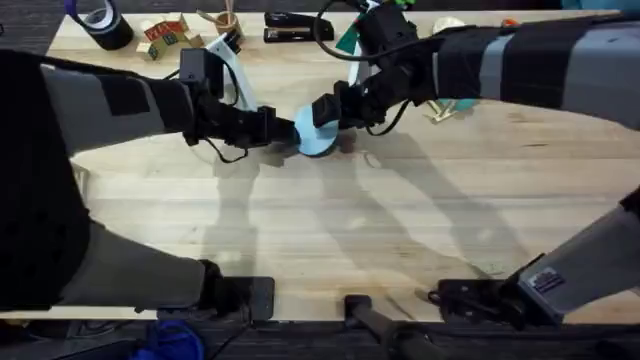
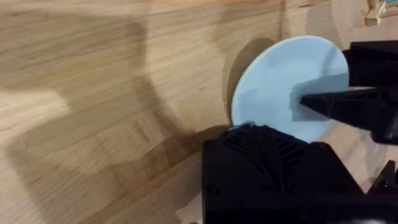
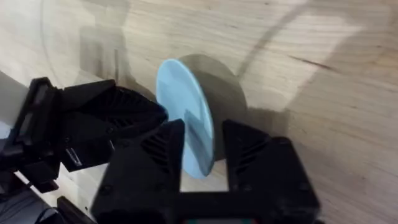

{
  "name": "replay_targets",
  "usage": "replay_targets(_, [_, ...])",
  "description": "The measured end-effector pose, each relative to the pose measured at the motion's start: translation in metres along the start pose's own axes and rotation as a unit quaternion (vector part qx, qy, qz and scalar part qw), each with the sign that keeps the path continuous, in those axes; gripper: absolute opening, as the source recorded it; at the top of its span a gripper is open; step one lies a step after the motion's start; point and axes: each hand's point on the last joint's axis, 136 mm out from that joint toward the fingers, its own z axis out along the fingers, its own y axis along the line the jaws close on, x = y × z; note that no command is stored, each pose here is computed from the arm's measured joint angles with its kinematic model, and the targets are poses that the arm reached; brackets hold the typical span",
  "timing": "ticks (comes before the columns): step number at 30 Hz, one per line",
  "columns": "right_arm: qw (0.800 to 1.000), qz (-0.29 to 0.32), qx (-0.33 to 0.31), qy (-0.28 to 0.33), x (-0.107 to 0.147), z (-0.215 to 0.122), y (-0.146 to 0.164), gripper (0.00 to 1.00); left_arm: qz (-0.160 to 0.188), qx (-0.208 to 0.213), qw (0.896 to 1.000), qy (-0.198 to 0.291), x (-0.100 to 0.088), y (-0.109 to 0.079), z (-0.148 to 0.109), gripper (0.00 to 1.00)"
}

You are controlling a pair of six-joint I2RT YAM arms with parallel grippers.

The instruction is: Pick up the plates from the table one by one and place each into a slot on the dish rack.

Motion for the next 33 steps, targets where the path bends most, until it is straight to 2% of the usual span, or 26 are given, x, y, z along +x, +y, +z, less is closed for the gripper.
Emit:
replay_targets(7, [1.000, 0.004, -0.014, -0.002, -0.004, -0.003, 0.005, 0.052, -0.001, 0.001, 1.000, -0.001, -0.001, 0.000, 0.000, 0.043])
replay_targets(29, [1.000, 0.001, -0.021, -0.005, -0.007, -0.005, 0.010, 0.030, -0.001, 0.005, 1.000, -0.003, -0.002, -0.001, -0.002, 0.041])
replay_targets(33, [1.000, 0.001, -0.022, -0.005, -0.007, -0.005, 0.010, 0.031, -0.009, -0.012, 1.000, 0.009, -0.002, 0.001, -0.005, 0.041])
